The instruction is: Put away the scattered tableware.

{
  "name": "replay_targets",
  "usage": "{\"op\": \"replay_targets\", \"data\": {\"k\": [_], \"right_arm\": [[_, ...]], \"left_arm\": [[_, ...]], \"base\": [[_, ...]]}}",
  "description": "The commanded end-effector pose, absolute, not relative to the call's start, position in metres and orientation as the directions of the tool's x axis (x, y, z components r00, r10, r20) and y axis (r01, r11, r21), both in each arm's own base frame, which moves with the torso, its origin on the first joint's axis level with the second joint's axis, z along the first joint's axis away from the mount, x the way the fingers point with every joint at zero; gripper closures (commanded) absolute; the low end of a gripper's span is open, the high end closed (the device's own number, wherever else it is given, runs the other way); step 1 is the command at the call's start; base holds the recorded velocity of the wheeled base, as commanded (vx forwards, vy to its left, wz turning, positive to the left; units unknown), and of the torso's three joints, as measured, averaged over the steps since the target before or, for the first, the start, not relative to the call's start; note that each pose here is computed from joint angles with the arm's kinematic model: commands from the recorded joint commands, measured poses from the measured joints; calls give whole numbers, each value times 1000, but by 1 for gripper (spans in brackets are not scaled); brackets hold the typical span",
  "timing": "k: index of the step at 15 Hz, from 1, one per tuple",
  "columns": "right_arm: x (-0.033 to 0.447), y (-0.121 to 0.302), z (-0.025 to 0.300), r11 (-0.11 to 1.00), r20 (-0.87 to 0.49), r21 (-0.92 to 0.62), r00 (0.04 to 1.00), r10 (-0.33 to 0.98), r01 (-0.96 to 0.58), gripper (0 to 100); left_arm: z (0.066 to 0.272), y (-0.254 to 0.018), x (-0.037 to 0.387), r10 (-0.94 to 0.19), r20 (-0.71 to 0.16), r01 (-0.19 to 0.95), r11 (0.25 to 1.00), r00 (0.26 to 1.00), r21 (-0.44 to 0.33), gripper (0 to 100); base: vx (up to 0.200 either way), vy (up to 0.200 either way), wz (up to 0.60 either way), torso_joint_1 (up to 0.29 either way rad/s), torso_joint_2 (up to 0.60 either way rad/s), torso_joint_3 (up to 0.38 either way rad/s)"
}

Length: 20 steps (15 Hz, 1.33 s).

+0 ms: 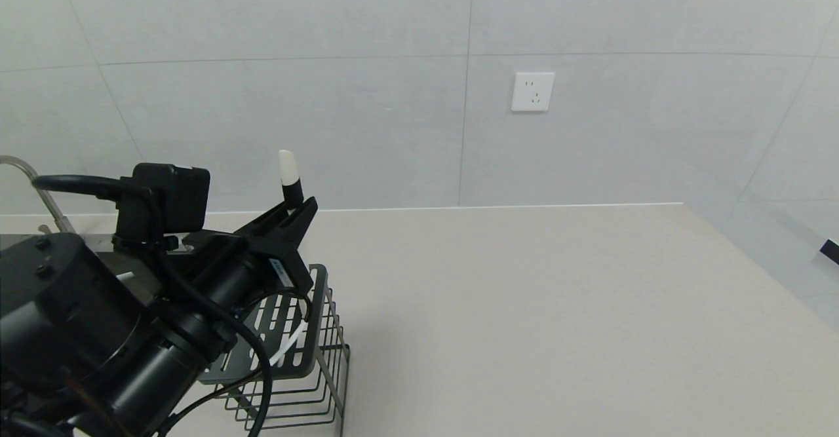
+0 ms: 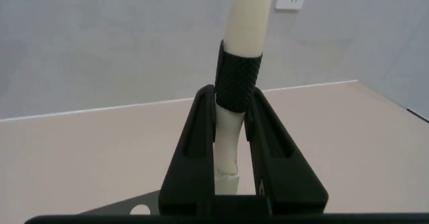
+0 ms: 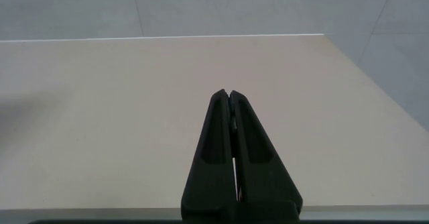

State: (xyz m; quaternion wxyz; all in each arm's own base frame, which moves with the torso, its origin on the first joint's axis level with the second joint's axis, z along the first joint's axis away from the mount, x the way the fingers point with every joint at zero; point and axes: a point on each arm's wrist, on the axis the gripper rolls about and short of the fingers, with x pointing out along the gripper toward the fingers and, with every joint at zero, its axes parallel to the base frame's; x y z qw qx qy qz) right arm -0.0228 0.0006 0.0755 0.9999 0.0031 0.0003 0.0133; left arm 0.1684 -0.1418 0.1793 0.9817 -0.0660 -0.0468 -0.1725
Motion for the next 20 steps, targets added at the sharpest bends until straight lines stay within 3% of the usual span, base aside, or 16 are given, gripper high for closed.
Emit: {"op": "replay_targets", "data": {"k": [1, 20], "right_arm": [[-23, 1, 76, 1000, -2, 6, 1000, 28, -28, 100], [-23, 1, 76, 1000, -2, 6, 1000, 26, -26, 100]], "left_arm": [[175, -139, 167, -331, 98, 341, 933, 939, -115, 100], [151, -139, 166, -371, -6, 367, 920, 928, -134, 100]], "base": [[0, 0, 0, 0, 0, 0], [0, 0, 0, 0, 0, 0]]}}
